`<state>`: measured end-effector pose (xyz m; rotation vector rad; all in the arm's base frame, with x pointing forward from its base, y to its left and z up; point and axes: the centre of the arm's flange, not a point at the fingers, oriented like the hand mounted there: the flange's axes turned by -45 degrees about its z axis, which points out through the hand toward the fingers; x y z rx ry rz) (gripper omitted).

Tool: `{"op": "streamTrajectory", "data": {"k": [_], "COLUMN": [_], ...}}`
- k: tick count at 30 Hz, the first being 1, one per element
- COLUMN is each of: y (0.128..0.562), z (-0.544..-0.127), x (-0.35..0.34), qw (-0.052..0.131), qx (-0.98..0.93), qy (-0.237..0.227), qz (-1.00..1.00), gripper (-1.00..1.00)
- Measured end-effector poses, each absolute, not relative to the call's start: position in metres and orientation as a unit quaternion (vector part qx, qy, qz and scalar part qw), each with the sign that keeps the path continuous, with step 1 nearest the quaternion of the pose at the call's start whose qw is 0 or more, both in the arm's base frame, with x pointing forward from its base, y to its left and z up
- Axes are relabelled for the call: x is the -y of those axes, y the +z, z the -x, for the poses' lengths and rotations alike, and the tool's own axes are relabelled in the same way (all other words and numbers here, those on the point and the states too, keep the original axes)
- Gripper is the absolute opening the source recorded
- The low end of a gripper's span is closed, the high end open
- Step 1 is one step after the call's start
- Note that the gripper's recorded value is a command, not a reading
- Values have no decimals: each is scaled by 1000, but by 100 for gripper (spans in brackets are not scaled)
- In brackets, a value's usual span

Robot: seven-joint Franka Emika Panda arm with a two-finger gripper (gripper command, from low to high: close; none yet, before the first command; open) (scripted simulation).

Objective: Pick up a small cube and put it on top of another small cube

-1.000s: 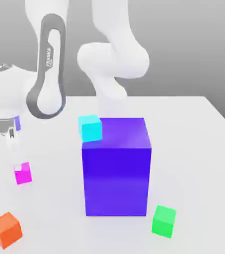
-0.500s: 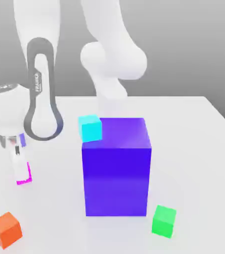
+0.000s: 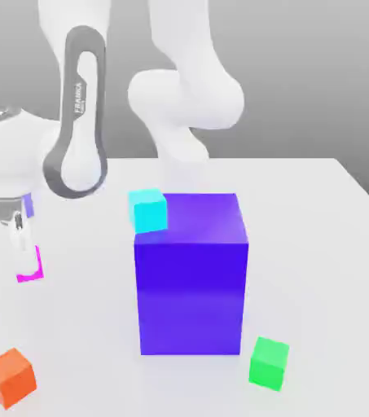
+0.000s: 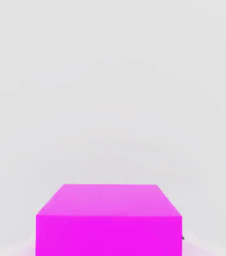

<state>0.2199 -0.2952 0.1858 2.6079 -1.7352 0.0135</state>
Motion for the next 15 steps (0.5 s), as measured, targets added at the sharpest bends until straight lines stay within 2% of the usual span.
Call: {"op": "streamTrajectory", "data": {"k": [2,3,10,15], "y": [191,197,232,262], "z": [-219,-231,-365,-436], "x": [292,291,200,98], "qw": [1,-2,-22,-37], "qx": [555,544,299,99], "qy": [2,10,43,64], "qz": [-832,-839,-953,-992], "gripper": [-100,-100,-100,-100]}}
